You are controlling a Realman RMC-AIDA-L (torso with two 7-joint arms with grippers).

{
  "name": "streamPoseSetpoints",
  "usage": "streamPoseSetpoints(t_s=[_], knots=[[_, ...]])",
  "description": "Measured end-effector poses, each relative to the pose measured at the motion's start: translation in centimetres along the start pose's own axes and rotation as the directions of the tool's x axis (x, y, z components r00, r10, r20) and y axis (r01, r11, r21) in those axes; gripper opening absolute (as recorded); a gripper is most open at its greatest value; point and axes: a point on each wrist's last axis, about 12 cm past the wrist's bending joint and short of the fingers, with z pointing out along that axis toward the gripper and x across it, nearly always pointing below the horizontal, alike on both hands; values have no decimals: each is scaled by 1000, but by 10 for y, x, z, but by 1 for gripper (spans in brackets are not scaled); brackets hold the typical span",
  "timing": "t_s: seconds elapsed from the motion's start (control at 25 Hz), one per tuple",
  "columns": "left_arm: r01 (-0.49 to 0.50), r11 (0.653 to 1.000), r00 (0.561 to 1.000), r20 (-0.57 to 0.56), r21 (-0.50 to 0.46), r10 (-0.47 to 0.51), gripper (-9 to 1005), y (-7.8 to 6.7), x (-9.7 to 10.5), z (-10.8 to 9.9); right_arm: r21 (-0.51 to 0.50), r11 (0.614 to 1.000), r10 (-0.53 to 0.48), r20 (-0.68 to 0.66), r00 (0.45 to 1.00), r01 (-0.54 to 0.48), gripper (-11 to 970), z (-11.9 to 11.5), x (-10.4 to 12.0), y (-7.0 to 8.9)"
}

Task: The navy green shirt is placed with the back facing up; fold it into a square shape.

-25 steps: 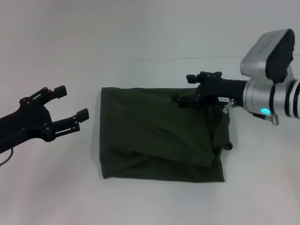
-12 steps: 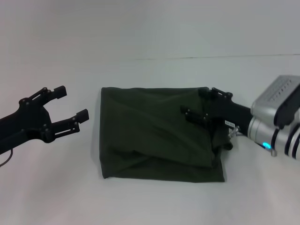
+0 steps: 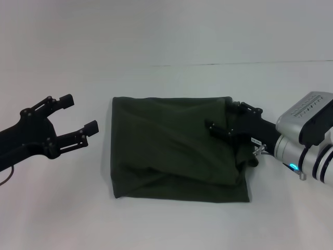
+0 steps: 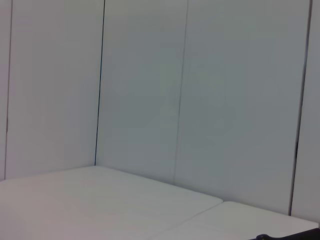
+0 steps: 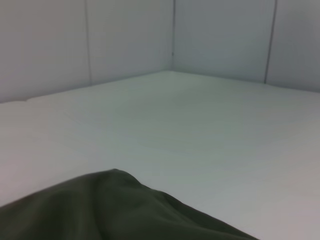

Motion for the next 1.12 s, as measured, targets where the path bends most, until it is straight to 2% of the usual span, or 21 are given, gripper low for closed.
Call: streamPoseSetpoints(t_s=[0.36,0.64,0.72,0.76,0.8,0.84,1.12], knots=[[12,1000,1000,11,-13,-12,946,0,0,-3,27,1000,-4,-41,999,5,799,2,1,-6],[26,999,999,28,-30,-26,946,0,2,-6,-42,998,56,118,991,-52,799,-5,-15,-3],[26,999,999,37,-28,-25,946,-1,1,-7,-102,993,73,155,985,-58,798,-4,-22,4],[26,999,999,41,-27,-25,946,-1,1,-8,-155,987,70,157,985,-45,798,-1,-25,12],[28,999,998,48,-26,-26,946,-1,0,-9,-155,987,70,157,985,-45,798,-1,-25,12],[31,999,998,57,-29,-29,946,-1,-1,-10,-213,977,54,149,987,-22,798,3,-27,22],[76,994,992,108,-76,-68,946,3,-4,-18,-311,949,-7,119,993,44,798,14,-31,42]])
